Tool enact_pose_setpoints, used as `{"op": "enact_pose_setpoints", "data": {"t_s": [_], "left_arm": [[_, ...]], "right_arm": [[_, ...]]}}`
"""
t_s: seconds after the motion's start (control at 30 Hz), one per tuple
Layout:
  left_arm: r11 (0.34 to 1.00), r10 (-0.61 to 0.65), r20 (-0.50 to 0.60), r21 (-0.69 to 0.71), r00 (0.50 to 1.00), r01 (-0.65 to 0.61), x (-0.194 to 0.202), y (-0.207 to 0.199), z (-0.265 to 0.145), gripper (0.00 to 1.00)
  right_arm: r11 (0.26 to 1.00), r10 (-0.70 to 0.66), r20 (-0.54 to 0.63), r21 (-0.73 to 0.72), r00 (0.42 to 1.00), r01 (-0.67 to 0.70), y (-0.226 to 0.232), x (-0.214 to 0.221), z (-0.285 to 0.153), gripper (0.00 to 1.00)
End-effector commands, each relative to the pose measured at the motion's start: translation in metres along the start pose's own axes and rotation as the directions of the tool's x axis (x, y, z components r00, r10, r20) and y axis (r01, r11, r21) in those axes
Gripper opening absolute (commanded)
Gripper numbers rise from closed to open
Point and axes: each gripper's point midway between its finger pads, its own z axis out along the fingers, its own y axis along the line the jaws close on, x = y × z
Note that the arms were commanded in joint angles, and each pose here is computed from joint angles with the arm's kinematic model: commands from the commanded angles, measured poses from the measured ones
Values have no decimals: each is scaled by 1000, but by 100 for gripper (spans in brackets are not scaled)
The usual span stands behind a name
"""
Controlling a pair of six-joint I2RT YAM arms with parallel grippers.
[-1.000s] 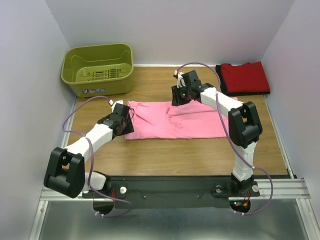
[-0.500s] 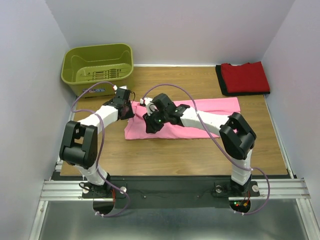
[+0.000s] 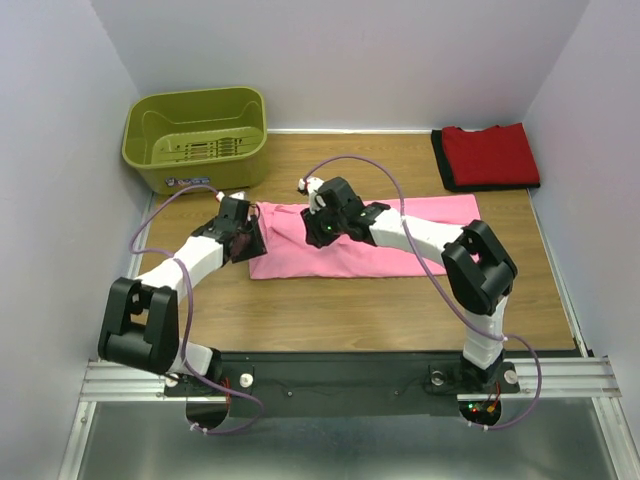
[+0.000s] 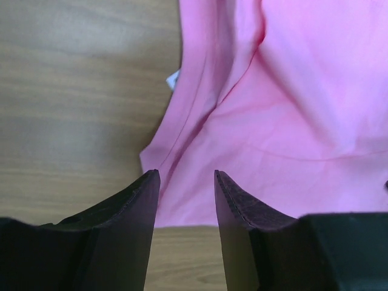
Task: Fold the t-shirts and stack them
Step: Fold the tshirt
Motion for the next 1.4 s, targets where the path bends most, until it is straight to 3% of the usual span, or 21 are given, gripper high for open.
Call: {"op": "enact_pose_setpoints", "data": {"t_s": [0.0,0.17,0.37,0.77,0.83,1.13,1.37], "left_arm": [[1000,-2,-44,-15,999,1,24,11,-8,53],[1000,13,-112,9,994,-12,47,10,-3,50],[999,32,-129,13,991,-30,51,9,0,40],[999,34,-116,6,993,-34,49,11,-10,13],[1000,30,-105,6,994,-29,48,11,-15,4],[999,14,-96,46,995,-10,43,3,-30,0],[1000,-13,-177,-6,984,12,61,13,-36,0]], "right_arm": [[997,45,64,65,997,-50,-26,-11,-14,31],[989,94,74,108,993,-102,-50,-6,-26,31],[976,135,79,160,988,-146,-74,1,-34,31],[976,131,151,151,980,-153,-100,-51,-5,29],[975,143,157,150,977,-167,-107,-55,0,29],[969,171,142,153,975,-192,-122,-49,15,28],[947,239,121,190,964,-259,-152,-29,20,28]]}}
